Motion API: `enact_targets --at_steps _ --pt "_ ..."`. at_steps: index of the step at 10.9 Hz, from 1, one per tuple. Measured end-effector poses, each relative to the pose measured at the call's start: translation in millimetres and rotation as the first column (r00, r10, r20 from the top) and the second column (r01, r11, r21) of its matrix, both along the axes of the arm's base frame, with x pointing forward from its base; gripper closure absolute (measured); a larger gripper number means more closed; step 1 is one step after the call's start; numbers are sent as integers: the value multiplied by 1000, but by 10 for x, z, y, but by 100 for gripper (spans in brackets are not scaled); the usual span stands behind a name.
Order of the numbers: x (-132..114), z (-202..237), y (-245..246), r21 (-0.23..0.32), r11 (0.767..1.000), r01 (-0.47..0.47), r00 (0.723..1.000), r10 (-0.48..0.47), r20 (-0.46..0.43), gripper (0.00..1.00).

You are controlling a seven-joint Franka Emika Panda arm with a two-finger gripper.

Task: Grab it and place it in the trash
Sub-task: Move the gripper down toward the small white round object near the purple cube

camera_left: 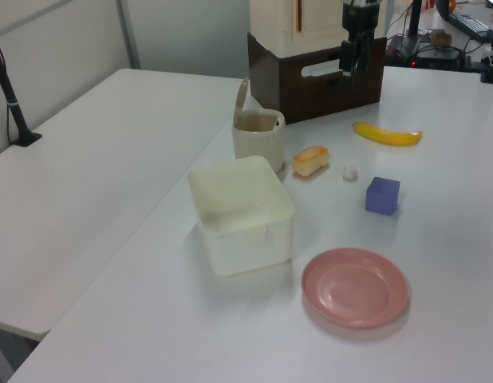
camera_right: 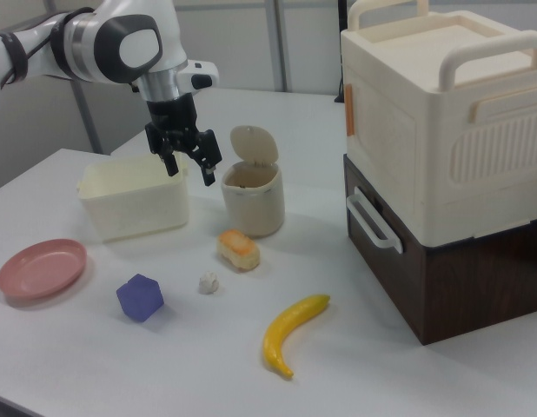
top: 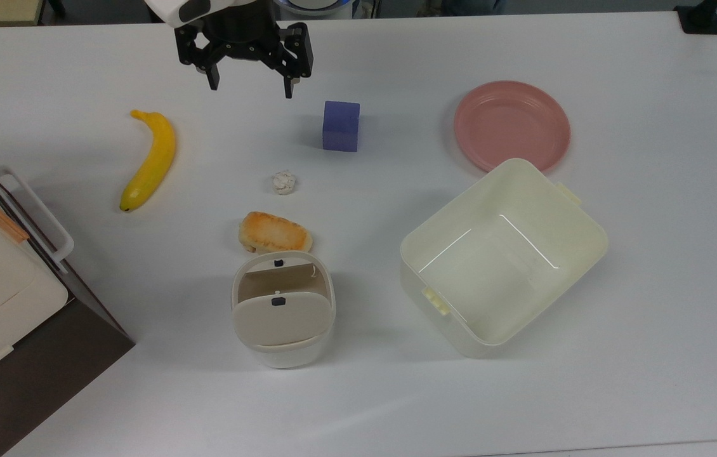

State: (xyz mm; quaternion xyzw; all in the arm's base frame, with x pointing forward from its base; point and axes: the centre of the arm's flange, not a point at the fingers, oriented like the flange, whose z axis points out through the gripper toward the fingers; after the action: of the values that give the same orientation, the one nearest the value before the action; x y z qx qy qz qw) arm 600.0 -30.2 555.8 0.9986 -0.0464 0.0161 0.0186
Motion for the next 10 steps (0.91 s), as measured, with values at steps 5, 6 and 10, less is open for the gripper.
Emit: enact_targets --at_steps 5,6,10 --pt "20 -178 77 2 1000 -17 999 17 -33 0" --pt "27 -206 82 1 1000 -17 999 17 -38 0" --pt "38 -242 88 1 1000 -20 999 20 -44 0"
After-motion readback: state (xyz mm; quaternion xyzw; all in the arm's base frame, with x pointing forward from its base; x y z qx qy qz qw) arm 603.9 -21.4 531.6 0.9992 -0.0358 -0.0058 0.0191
